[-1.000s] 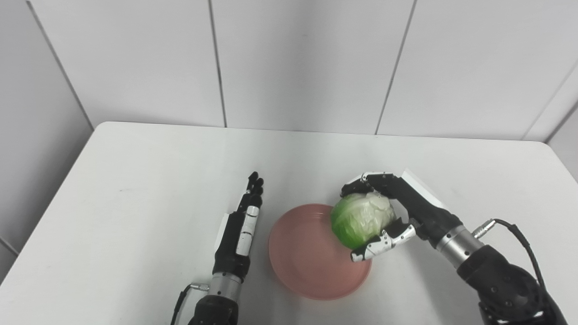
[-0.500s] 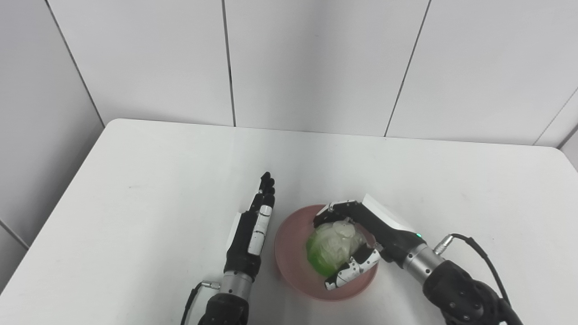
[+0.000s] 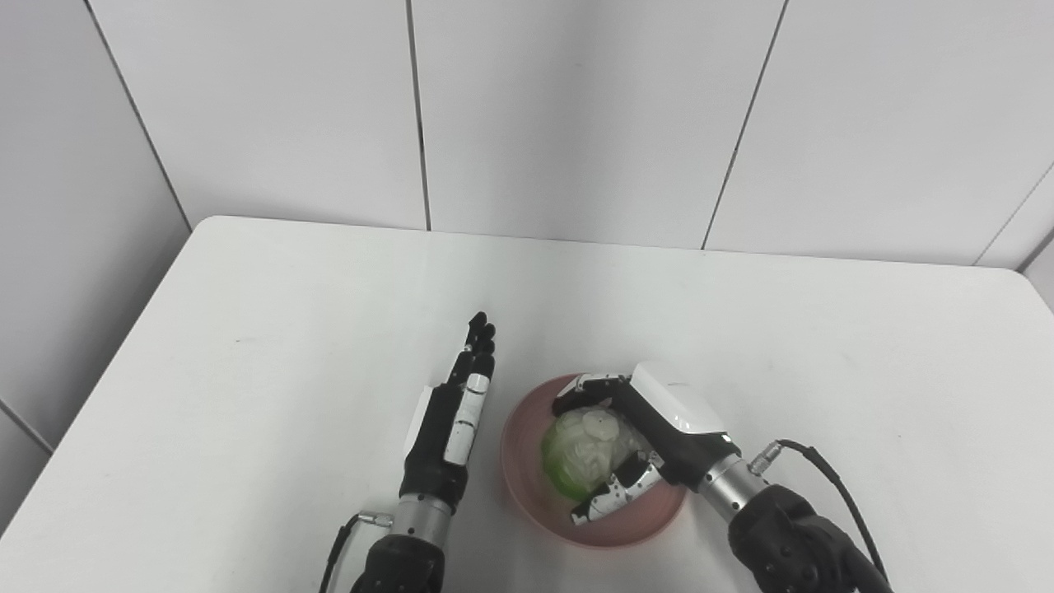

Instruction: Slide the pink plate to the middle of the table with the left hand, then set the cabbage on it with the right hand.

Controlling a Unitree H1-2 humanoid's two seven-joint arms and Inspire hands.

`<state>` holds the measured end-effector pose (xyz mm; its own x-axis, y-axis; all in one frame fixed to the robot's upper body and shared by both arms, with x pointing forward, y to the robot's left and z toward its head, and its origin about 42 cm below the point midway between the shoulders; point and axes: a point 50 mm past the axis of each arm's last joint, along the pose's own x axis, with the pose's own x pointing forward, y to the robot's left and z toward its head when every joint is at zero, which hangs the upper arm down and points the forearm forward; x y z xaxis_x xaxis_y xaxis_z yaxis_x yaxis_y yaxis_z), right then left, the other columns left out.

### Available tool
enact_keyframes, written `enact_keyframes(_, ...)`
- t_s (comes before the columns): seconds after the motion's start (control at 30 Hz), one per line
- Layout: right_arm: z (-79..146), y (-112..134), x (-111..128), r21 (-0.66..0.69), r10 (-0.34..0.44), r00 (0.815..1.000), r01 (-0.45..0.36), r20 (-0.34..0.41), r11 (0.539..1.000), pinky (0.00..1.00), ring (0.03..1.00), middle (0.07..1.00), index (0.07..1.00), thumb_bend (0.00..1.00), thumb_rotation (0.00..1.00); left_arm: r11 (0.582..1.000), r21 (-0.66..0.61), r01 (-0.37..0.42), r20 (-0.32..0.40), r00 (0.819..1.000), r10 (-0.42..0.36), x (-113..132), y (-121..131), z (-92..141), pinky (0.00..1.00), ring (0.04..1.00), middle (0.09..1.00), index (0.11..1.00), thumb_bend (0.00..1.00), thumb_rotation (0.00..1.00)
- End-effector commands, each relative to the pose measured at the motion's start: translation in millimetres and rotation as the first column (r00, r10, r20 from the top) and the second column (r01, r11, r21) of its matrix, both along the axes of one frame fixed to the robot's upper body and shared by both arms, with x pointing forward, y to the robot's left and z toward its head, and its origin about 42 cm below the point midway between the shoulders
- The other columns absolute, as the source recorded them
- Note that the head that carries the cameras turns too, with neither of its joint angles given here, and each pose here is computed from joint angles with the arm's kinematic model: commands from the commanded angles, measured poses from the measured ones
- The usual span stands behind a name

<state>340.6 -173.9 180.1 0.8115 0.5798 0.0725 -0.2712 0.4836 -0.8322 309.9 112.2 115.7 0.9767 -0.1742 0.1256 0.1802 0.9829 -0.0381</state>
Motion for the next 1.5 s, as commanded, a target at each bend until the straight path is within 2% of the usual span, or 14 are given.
enact_keyframes(0.0, 10, -4, 1, 0.003, 0.023, 0.997, -0.023, 0.074, 1.0, 0.69, 0.79, 0.829, 0.745, 0.72, 0.22, 1.0, -0.014, 0.011, 0.055, 0.998, -0.01, 2, -1, 13, 1.0, 1.0, 0.987, 0.972, 0.64, 1.0)
enact_keyframes(0.07, 10, -6, 2, -0.008, 0.034, 0.997, -0.034, 0.074, 0.999, 0.83, 0.883, 0.894, 0.807, 0.74, 0.36, 1.0, -0.01, 0.008, 0.061, 0.998, -0.007, 3, 1, 13, 1.0, 1.0, 0.984, 0.968, 0.64, 1.0)
enact_keyframes(0.13, 11, -10, 2, -0.031, 0.047, 0.996, -0.045, 0.078, 0.999, 0.85, 0.9, 0.906, 0.818, 0.74, 0.39, 1.0, -0.01, 0.006, 0.062, 0.998, -0.006, 3, 1, 13, 1.0, 1.0, 0.984, 0.967, 0.63, 1.0)
enact_keyframes(0.2, 12, -14, 1, -0.058, 0.06, 0.995, -0.055, 0.079, 0.997, 0.97, 0.969, 0.951, 0.855, 0.75, 0.49, 1.0, -0.012, 0.005, 0.059, 0.998, -0.004, 3, 2, 13, 1.0, 1.0, 0.984, 0.967, 0.63, 1.0)
enact_keyframes(0.37, 18, -21, 0, -0.093, 0.091, 0.993, -0.084, 0.074, 0.992, 1.0, 1.0, 0.996, 0.884, 0.78, 0.58, 1.0, -0.001, 0.003, 0.062, 0.998, -0.003, 3, 3, 13, 1.0, 1.0, 0.982, 0.965, 0.64, 1.0)
enact_keyframes(0.53, 28, -32, 1, -0.15, 0.125, 0.992, -0.123, 0.005, 0.981, 1.0, 1.0, 1.0, 0.906, 0.84, 0.7, 1.0, -0.004, -0.005, 0.051, 0.999, 0.005, 4, 4, 14, 1.0, 1.0, 0.979, 0.961, 0.63, 1.0)
enact_keyframes(0.73, 52, -44, -12, -0.112, 0.133, 0.991, -0.133, -0.012, 0.985, 1.0, 1.0, 1.0, 0.95, 0.93, 0.67, 1.0, -0.023, -0.005, 0.05, 0.999, 0.006, 3, 6, 16, 1.0, 1.0, 0.984, 0.968, 0.63, 1.0)
enact_keyframes(0.8, 59, -47, -22, -0.05, 0.117, 0.993, -0.118, -0.013, 0.992, 0.99, 1.0, 1.0, 0.989, 0.96, 0.61, 1.0, -0.019, -0.006, 0.053, 0.999, 0.007, 3, 7, 16, 1.0, 1.0, 0.984, 0.968, 0.64, 1.0)
enact_keyframes(0.93, 49, -60, -35, 0.147, 0.029, 0.998, -0.021, -0.055, 0.989, 0.95, 1.0, 1.0, 1.0, 0.96, 0.62, 1.0, -0.023, -0.005, 0.051, 0.999, 0.007, 2, 10, 16, 1.0, 1.0, 0.985, 0.969, 0.64, 1.0)
enact_keyframes(0.97, 42, -64, -37, 0.236, -0.002, 0.998, 0.018, -0.067, 0.972, 0.94, 1.0, 1.0, 1.0, 0.95, 0.63, 1.0, -0.024, -0.004, 0.052, 0.999, 0.005, 2, 11, 16, 1.0, 1.0, 0.986, 0.97, 0.64, 1.0)
enact_keyframes(1.0, 37, -68, -39, 0.297, -0.025, 0.997, 0.046, -0.076, 0.954, 0.95, 1.0, 1.0, 1.0, 0.88, 0.71, 1.0, -0.024, -0.003, 0.053, 0.999, 0.004, 2, 12, 16, 1.0, 1.0, 0.985, 0.97, 0.65, 1.0)
enact_keyframes(1.2, 12, -73, -41, 0.494, -0.223, 0.972, 0.233, -0.08, 0.838, 1.0, 1.0, 1.0, 1.0, 0.86, 0.91, 0.999, -0.034, -0.004, 0.055, 0.998, 0.006, 0, 18, 16, 1.0, 1.0, 0.977, 0.968, 0.63, 1.0)
enact_keyframes(1.3, 5, -71, -40, 0.578, -0.256, 0.963, 0.256, -0.084, 0.775, 1.0, 1.0, 1.0, 1.0, 0.82, 0.9, 0.999, -0.038, -0.004, 0.06, 0.998, 0.007, -1, 22, 16, 1.0, 1.0, 0.978, 0.969, 0.63, 0.98)
enact_keyframes(1.47, -11, -63, -36, 0.7, -0.233, 0.952, 0.304, -0.198, 0.646, 1.0, 1.0, 1.0, 1.0, 0.77, 0.92, 0.999, -0.041, -0.014, 0.056, 0.998, 0.016, -3, 28, 17, 1.0, 0.993, 0.976, 0.967, 0.64, 0.96)
